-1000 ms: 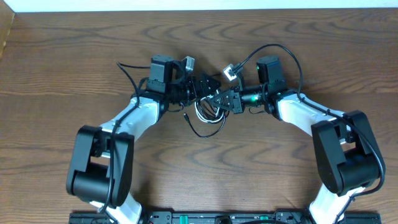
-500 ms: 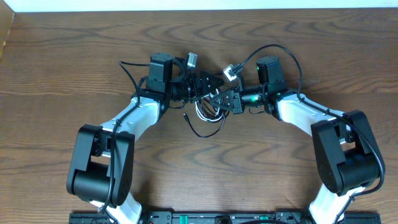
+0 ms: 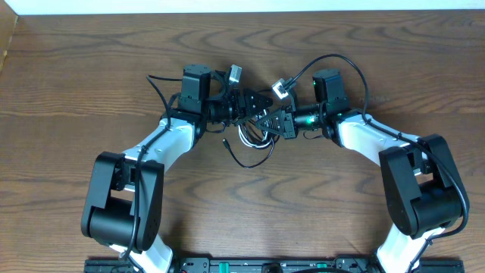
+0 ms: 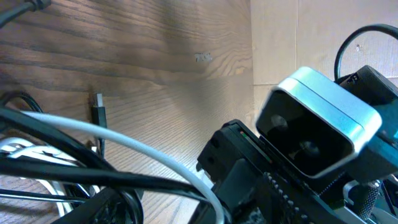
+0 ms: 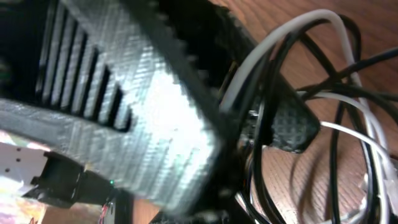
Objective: Untangle cables
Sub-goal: 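Hold the raised cable loops between both grippers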
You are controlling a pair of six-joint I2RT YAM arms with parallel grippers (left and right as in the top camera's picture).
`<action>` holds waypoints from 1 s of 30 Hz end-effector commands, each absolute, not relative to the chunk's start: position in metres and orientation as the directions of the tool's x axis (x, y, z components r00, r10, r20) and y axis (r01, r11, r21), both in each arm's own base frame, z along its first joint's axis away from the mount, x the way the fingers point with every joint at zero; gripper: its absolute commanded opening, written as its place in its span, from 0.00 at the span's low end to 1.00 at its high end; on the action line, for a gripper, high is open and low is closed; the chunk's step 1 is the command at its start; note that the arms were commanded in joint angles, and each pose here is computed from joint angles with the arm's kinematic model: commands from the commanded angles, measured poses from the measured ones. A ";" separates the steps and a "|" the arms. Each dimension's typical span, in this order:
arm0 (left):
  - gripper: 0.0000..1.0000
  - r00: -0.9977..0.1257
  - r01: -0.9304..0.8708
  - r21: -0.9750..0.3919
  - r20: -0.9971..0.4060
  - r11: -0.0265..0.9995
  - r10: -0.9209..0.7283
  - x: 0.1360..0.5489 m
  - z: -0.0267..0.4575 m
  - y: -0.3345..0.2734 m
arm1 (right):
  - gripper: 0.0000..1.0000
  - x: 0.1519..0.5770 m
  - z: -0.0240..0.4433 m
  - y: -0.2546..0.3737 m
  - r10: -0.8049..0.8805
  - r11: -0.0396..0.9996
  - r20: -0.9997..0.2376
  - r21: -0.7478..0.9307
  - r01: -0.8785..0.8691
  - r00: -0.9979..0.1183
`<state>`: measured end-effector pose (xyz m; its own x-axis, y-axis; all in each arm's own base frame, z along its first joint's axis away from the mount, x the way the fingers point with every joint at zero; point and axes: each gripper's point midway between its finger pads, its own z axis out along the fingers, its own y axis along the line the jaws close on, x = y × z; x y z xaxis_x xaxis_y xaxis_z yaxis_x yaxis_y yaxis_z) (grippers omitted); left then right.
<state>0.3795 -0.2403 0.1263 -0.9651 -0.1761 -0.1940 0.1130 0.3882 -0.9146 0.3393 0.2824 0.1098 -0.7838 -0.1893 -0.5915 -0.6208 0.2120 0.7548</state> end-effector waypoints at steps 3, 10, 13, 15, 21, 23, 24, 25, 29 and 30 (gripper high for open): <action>0.58 -0.967 0.118 -0.918 -0.193 0.380 -0.168 0.382 0.127 -0.243 | 0.01 0.327 0.120 0.284 -0.212 0.108 -0.624 0.750 -0.652 -0.752; 0.27 -0.968 0.119 -0.920 -0.190 0.373 -0.161 0.380 0.128 -0.243 | 0.01 0.327 0.120 0.284 -0.212 0.111 -0.624 0.749 -0.653 -0.752; 0.15 -0.968 0.119 -0.920 -0.191 0.373 -0.161 0.380 0.128 -0.243 | 0.06 0.329 0.118 0.283 -0.209 0.125 -0.625 0.746 -0.654 -0.752; 0.08 -0.969 0.119 -0.920 -0.190 0.373 -0.160 0.380 0.128 -0.243 | 0.37 0.332 0.118 0.280 -0.203 0.130 -0.625 0.746 -0.653 -0.754; 0.07 -0.969 0.116 -0.921 -0.188 0.373 -0.162 0.380 0.128 -0.243 | 0.75 0.335 0.130 0.261 -0.175 0.055 -0.682 0.713 -0.699 -0.710; 0.08 -0.971 0.096 -0.924 -0.169 0.369 -0.169 0.380 0.128 -0.243 | 0.85 0.332 0.138 0.254 -0.162 0.000 -0.710 0.695 -0.719 -0.686; 0.08 -0.972 0.086 -0.926 -0.159 0.367 -0.174 0.380 0.128 -0.243 | 0.88 0.333 0.139 0.251 -0.156 -0.009 -0.714 0.692 -0.722 -0.682; 0.08 -0.973 0.077 -0.927 -0.151 0.366 -0.177 0.381 0.128 -0.243 | 0.92 0.335 0.140 0.248 -0.149 -0.007 -0.716 0.691 -0.723 -0.682; 0.08 -0.974 0.061 -0.929 -0.134 0.364 -0.181 0.380 0.127 -0.243 | 0.95 0.342 0.140 0.238 -0.130 0.015 -0.716 0.690 -0.724 -0.685; 0.07 -0.975 0.043 -0.931 -0.117 0.362 -0.186 0.380 0.127 -0.243 | 0.95 0.344 0.139 0.236 -0.127 0.028 -0.716 0.689 -0.724 -0.686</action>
